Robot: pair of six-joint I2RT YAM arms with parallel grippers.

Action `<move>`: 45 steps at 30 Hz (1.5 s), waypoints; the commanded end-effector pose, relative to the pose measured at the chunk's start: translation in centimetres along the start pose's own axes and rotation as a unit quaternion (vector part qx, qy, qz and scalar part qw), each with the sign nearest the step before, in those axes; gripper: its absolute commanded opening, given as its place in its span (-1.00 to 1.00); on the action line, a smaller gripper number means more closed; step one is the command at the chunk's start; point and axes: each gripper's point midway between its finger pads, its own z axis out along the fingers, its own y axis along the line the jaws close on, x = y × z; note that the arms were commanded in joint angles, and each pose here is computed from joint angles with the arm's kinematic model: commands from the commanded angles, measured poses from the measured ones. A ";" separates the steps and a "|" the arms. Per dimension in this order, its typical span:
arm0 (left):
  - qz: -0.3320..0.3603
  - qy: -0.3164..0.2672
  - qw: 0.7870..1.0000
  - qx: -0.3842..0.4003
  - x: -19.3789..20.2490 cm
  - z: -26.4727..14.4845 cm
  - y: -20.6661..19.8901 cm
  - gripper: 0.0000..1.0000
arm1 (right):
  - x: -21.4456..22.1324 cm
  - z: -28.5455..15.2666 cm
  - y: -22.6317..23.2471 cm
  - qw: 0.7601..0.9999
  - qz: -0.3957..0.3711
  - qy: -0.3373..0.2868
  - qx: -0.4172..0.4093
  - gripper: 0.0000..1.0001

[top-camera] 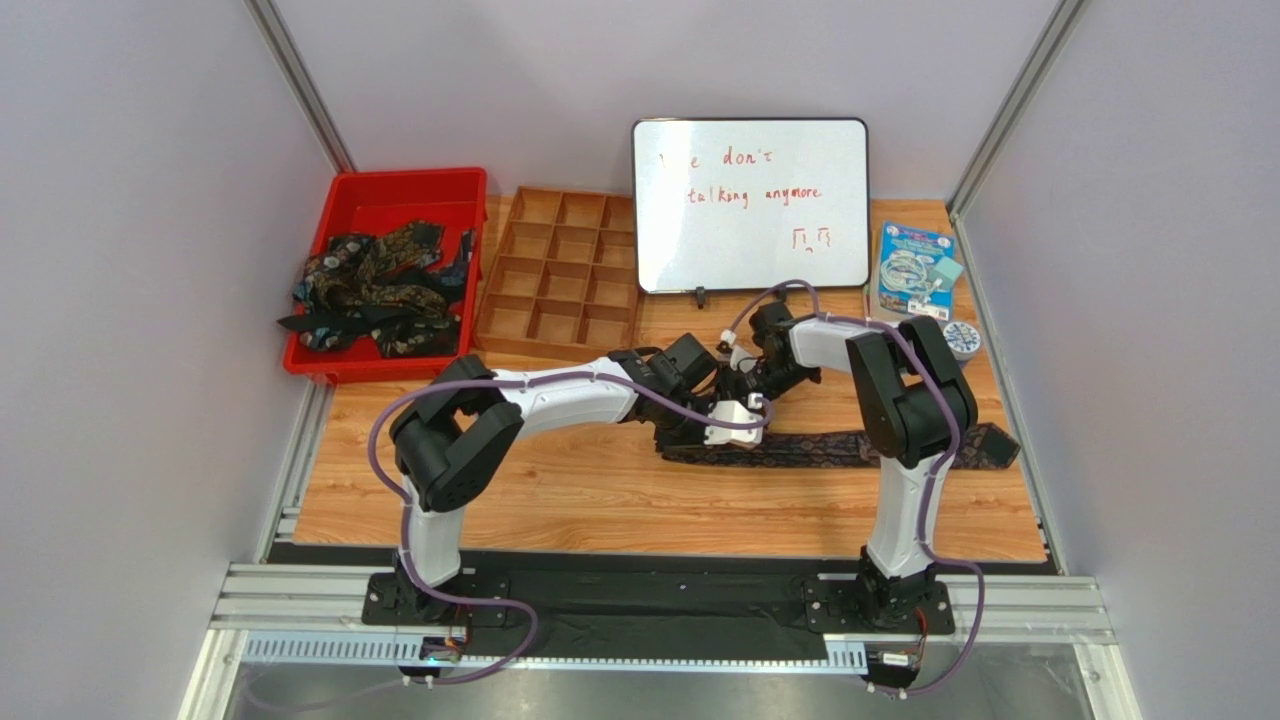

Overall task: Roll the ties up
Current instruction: Roll the tie at the center of the board.

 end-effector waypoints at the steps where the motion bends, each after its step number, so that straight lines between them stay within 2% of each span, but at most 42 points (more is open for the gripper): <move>1: -0.006 0.007 1.000 0.026 1.0 0.6 -1.4 -0.43 | -1.2 -3.4 2.0 0.999 -0.035 -0.038 -0.008 -0.68; 5: -0.008 0.009 0.999 0.030 1.4 0.8 -1.7 -0.48 | -0.6 -5.6 1.5 0.998 -0.049 -0.033 0.009 -0.44; 7: -0.009 0.008 0.999 0.032 1.5 0.8 -1.8 -0.49 | -1.4 -7.5 1.2 0.997 -0.056 -0.049 0.005 -0.32; 10: -0.010 0.005 0.999 0.036 1.6 0.8 -2.0 -0.51 | -1.9 -10.8 0.2 0.990 -0.110 -0.086 0.009 -0.10; 11: -0.011 0.005 0.999 0.035 1.7 0.8 -1.9 -0.52 | -2.2 -11.6 -0.4 0.982 -0.161 -0.098 0.016 0.03; 13: -0.012 0.005 0.999 0.040 1.9 0.8 -2.1 -0.52 | -2.7 -13.8 -1.5 0.969 -0.208 -0.130 0.032 0.13; 17: -0.010 -0.002 0.999 0.043 1.7 0.7 -2.2 -0.53 | -2.2 -16.1 -2.1 0.908 -0.378 -0.168 0.065 0.33; 18: -0.010 -0.003 0.999 0.045 1.6 0.7 -2.3 -0.53 | -2.2 -16.2 -2.4 0.874 -0.450 -0.168 0.074 0.33; 20: -0.012 -0.004 0.999 0.046 1.5 0.8 -2.1 -0.53 | -1.0 -15.5 -2.9 0.829 -0.526 -0.171 0.083 0.35; 21: -0.010 -0.005 0.999 0.045 1.4 0.7 -2.1 -0.53 | -1.0 -15.3 -3.0 0.790 -0.582 -0.171 0.090 0.37; 23: -0.011 -0.006 0.999 0.046 1.3 0.8 -2.0 -0.53 | -0.5 -14.5 -3.6 0.746 -0.638 -0.167 0.092 0.45; 25: -0.013 -0.005 0.999 0.046 1.3 0.8 -2.0 -0.53 | -0.1 -13.8 -3.4 0.714 -0.675 -0.160 0.092 0.46; 27: -0.015 -0.005 0.999 0.047 1.4 0.8 -2.0 -0.53 | 0.0 -13.3 -2.8 0.696 -0.696 -0.158 0.077 0.60; 28: -0.016 -0.005 0.999 0.047 1.4 0.9 -2.0 -0.53 | 0.1 -12.6 -2.5 0.676 -0.718 -0.144 0.076 0.65; 31: -0.017 -0.002 0.999 0.047 1.4 0.8 -2.1 -0.53 | 0.4 -11.6 -2.6 0.651 -0.747 -0.116 0.070 0.68; 32: -0.017 -0.001 0.999 0.046 1.5 0.8 -2.0 -0.53 | 0.7 -11.4 -2.8 0.627 -0.769 -0.103 0.070 0.69; 34: -0.017 0.001 0.999 0.046 1.5 0.7 -2.0 -0.53 | 0.9 -11.2 -3.5 0.610 -0.784 -0.084 0.076 0.69; 35: -0.016 0.002 0.999 0.047 1.6 0.7 -2.1 -0.53 | 1.4 -11.0 -3.9 0.592 -0.800 -0.067 0.074 0.69; 37: -0.016 0.003 0.999 0.048 1.7 0.7 -2.1 -0.53 | 2.0 -10.8 -5.3 0.582 -0.808 -0.036 0.084 0.69; 38: -0.015 0.003 0.999 0.047 1.6 0.7 -2.1 -0.53 | 2.3 -10.7 -6.1 0.565 -0.820 -0.015 0.088 0.69; 43: -0.015 0.001 0.999 0.046 1.4 0.6 -2.0 -0.53 | 2.1 -10.1 -7.7 0.542 -0.833 0.016 0.110 0.71; 45: -0.017 0.001 0.999 0.048 1.4 0.6 -2.1 -0.53 | 1.8 -10.1 -8.8 0.552 -0.824 0.035 0.123 0.71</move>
